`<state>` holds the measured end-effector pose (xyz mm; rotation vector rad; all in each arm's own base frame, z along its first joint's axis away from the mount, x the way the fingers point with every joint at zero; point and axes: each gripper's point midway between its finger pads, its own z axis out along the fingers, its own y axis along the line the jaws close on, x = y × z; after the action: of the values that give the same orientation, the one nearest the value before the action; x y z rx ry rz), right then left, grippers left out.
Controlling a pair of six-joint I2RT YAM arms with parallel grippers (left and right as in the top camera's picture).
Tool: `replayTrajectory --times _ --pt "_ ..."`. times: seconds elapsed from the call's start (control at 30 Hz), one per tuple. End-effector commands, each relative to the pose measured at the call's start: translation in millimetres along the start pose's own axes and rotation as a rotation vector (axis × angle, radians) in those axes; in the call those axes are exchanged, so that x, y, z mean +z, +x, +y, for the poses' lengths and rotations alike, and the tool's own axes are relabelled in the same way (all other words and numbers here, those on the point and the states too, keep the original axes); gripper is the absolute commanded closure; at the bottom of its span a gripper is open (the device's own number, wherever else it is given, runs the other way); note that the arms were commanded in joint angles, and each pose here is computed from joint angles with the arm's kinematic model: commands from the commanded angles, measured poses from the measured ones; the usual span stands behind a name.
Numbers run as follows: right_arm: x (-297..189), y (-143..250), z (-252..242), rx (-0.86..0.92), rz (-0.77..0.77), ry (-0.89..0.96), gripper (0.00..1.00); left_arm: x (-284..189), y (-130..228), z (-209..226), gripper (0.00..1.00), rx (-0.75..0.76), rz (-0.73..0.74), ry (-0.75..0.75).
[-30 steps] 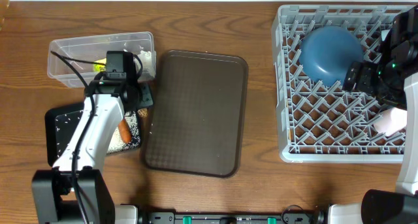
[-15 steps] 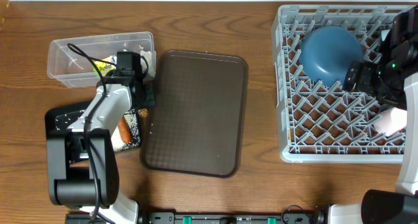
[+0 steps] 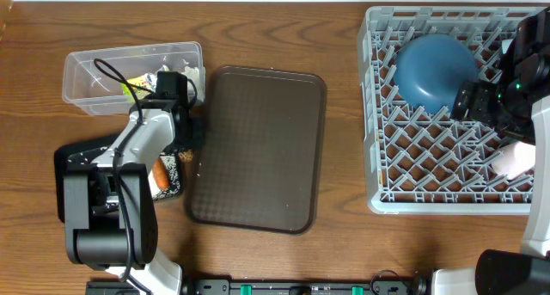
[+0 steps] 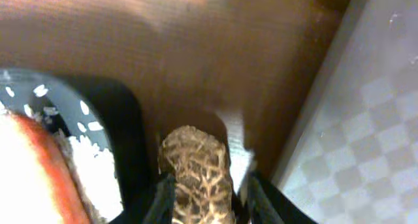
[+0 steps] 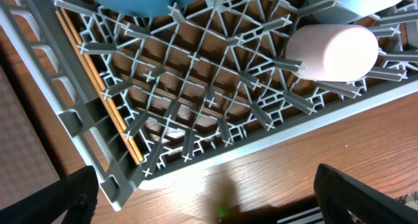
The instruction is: Sort waste into correct bins and load items into the dishwasher rack
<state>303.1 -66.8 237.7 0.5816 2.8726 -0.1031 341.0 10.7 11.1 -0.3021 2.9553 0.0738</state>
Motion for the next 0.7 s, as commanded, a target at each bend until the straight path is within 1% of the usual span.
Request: replayTrajectory --times 0.0,0.5,0.63,0.67 --pt "-1.2 0.2 -2.1 -0.004 -0.002 -0.002 0.01 10.7 22.4 0.3 0.62 -0.005 0.095 0.002" --pt "-1.2 0.2 -2.1 -0.004 -0.002 -0.002 0.01 8.0 42.6 3.6 0.58 -0.001 0.178 -0.01" --pt "-1.2 -0.6 -2.0 -0.004 -0.006 -0.003 0.01 7.0 47.5 4.7 0.58 0.0 0.198 -0.014" --pt "-1.2 -0.6 -2.0 -0.004 -0.006 -0.003 0.01 6.5 50.1 5.2 0.6 0.0 0.209 -0.016"
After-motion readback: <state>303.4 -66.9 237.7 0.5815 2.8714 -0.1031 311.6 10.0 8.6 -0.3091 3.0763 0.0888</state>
